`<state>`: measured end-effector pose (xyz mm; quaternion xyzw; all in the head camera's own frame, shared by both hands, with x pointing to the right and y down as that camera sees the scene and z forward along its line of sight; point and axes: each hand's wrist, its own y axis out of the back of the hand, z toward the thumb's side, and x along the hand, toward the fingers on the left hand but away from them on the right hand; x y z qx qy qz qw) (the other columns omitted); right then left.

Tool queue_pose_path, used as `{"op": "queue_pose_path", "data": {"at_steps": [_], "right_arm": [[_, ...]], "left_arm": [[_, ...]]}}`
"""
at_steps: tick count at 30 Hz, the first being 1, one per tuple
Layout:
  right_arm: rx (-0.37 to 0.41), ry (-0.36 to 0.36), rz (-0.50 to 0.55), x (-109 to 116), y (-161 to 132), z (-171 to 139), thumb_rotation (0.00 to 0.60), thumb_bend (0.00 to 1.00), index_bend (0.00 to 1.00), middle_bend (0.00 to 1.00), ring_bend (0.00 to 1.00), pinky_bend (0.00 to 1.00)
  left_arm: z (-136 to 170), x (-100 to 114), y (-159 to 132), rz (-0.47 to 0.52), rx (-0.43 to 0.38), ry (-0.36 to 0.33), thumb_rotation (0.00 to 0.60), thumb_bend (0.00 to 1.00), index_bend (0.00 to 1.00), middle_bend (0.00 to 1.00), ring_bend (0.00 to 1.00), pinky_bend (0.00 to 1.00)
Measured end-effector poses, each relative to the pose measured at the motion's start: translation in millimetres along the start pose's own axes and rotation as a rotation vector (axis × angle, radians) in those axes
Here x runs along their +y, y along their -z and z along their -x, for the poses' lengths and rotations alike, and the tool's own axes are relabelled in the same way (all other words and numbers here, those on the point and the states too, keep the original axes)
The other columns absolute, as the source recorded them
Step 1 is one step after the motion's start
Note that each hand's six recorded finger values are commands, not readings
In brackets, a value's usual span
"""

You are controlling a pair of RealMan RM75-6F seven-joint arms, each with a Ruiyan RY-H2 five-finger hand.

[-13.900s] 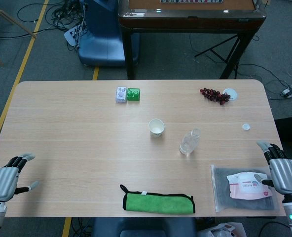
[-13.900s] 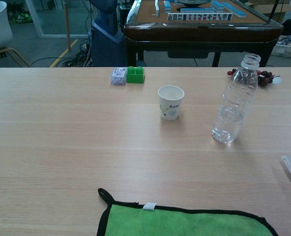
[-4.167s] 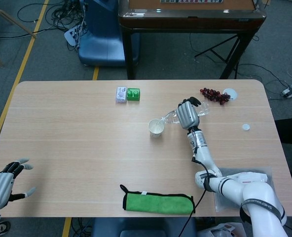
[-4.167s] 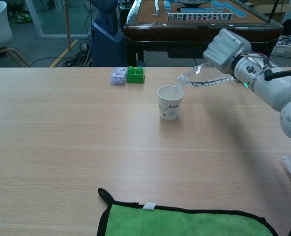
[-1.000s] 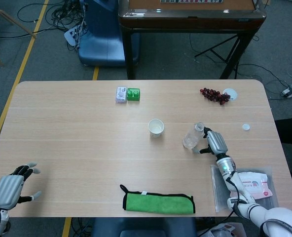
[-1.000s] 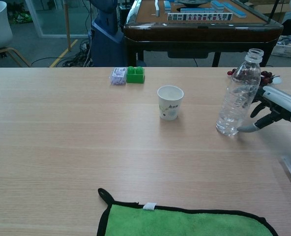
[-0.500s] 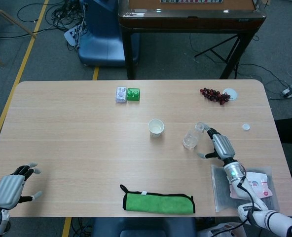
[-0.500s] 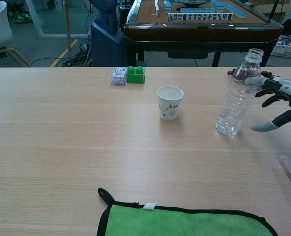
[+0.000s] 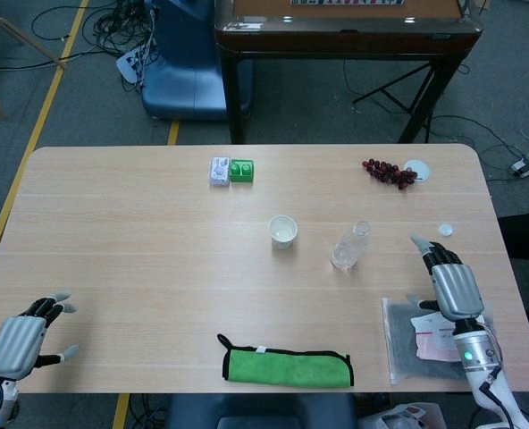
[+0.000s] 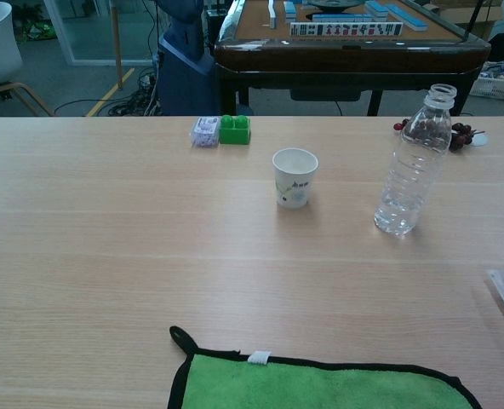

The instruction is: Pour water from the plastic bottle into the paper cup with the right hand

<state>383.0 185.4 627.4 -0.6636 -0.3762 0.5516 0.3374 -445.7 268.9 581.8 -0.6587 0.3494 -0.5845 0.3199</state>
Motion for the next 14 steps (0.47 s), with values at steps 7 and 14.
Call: {"op": "queue_pose_path", "data": {"at_steps": [7, 14], "right_arm": [[-0.036, 0.007, -0.061, 5, 10, -39, 0.6, 0.0, 0.14, 0.2, 0.13, 0.25], [-0.029, 0.023, -0.059, 7, 12, -57, 0.6, 0.0, 0.15, 0.21, 0.13, 0.25]], "left_arm": [[0, 4, -2, -0.002, -0.001, -0.025, 0.6, 0.11, 0.36, 0.22, 0.24, 0.53], [-2, 6, -3, 0.003, -0.013, -0.048, 0.6, 0.11, 0.36, 0.22, 0.24, 0.53]]}}
